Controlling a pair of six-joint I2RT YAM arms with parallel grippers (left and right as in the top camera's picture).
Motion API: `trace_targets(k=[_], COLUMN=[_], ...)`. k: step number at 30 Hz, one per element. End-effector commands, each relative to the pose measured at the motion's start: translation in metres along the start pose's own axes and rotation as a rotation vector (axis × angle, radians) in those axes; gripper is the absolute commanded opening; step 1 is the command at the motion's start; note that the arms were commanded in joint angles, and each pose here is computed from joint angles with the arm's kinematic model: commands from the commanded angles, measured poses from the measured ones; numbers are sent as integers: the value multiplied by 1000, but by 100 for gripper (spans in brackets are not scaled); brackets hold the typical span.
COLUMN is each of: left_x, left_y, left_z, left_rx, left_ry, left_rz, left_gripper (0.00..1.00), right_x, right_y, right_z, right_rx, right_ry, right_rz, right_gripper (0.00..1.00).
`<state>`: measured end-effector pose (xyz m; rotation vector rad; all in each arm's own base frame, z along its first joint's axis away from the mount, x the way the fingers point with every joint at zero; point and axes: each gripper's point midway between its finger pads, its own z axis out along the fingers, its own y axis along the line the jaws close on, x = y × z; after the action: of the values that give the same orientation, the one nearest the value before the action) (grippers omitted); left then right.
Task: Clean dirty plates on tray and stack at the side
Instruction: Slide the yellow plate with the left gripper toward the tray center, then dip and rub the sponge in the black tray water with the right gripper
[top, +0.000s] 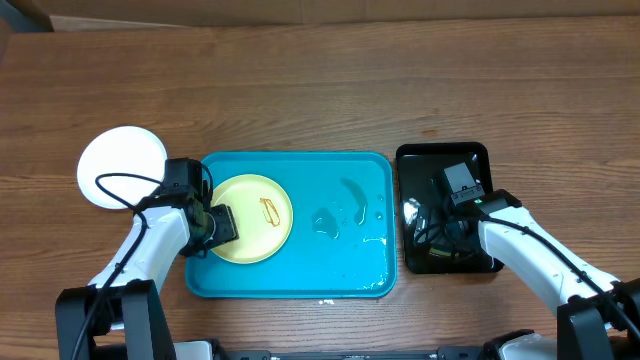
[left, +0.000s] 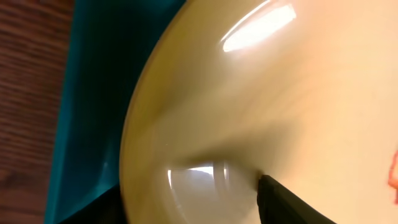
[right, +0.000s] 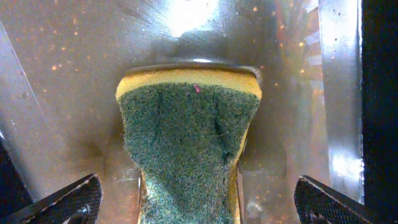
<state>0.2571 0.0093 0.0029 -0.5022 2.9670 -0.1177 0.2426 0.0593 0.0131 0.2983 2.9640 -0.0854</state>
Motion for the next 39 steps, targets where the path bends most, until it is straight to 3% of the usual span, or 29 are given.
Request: trace_targets(k=[1,21,33,36,39], left_x=[10,13,-10,-13,-15], left_y=[-24,-70,-51,-49,-50], left_z=[1,-1,3,3,2], left_rx=[142,265,125,110,113], left_ry=[45,28,-78,-92,-101], left_rz=[15,146,157,157,157], left_gripper=[60,66,67,64,51], right_x=[0,0,0,0,0], right_y=[-3,-3,-3,-3,-3], right_z=[1,1,1,1,1], right_rx=[10,10,10,11,10], right_ry=[-5,-5,-5,-5,-5], right_rz=[6,6,6,6,6], right_gripper=[100,100,100,100,100])
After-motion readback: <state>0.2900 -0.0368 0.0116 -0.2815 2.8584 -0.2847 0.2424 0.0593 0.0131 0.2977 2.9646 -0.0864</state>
